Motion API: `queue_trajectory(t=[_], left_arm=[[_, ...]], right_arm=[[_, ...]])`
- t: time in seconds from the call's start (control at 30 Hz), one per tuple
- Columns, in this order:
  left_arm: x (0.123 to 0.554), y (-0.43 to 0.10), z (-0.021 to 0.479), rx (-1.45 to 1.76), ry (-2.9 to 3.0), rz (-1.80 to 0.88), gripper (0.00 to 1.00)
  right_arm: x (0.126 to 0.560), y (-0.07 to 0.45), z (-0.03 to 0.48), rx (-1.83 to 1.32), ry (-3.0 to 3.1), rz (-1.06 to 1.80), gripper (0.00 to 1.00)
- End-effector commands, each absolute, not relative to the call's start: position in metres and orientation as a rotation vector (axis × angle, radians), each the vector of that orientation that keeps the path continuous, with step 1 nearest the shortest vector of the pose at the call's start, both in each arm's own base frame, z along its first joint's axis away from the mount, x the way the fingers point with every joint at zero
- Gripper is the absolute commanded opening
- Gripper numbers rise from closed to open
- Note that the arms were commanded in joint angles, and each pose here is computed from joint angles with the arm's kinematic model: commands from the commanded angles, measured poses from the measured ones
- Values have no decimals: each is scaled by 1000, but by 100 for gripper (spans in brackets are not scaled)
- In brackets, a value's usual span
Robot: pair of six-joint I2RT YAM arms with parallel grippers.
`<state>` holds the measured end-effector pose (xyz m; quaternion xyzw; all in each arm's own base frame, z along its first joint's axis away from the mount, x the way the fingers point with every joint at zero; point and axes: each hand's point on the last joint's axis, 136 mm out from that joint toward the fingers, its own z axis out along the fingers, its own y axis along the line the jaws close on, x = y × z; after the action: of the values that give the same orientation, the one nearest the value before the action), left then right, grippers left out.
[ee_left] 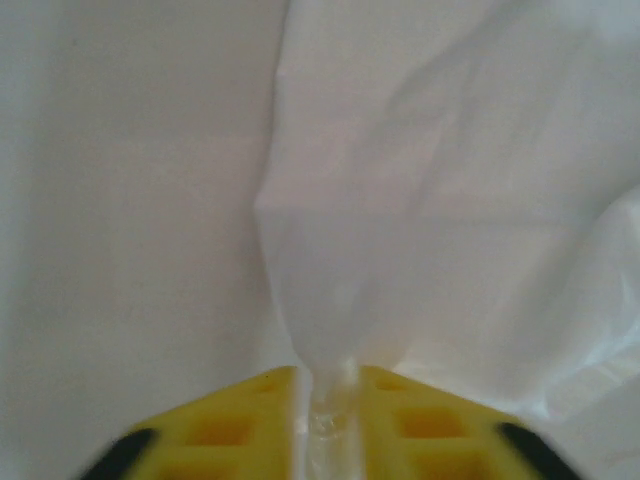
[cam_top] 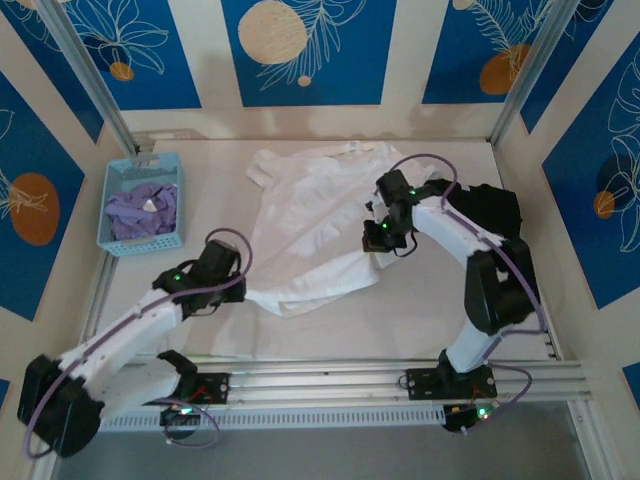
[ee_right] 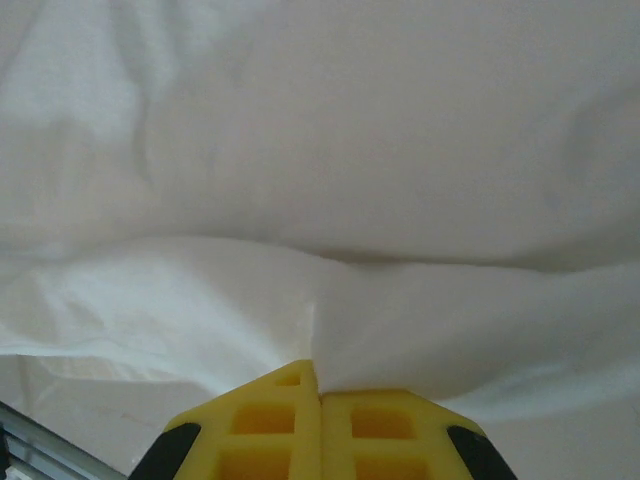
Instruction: Fold the inside-out t-shirt
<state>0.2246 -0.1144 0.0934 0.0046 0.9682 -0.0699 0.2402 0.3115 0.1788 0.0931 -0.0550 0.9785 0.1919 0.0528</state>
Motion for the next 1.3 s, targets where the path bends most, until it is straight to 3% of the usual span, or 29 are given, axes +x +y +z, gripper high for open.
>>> queue_trajectory(t=[0.0,0.1,0.17,0.3,0.43,0.6,1.0,1.27], left_arm=[[254,-130,107,100,2562,-142,42],[261,-147,123,285,2448,-7,56],[258,-177,126,437,2401,-79,60],[242,-258,118,773,2308,-350,64],[229,-305,100,1047,2263,-378,63],[228,-332,72,1217,2276,-347,60],[246,-332,35,1332,2291,-151,56],[264,-335,47,1246,2260,-113,33]], right_arm=[[328,204,94,-227,2939,716,5],[332,206,88,-233,2950,717,5],[335,204,86,-225,2950,721,5],[339,199,87,-193,2937,749,5],[342,193,89,-178,2932,751,5],[343,188,87,-158,2932,759,5],[346,182,87,-142,2928,755,5],[345,179,86,-137,2931,753,6]])
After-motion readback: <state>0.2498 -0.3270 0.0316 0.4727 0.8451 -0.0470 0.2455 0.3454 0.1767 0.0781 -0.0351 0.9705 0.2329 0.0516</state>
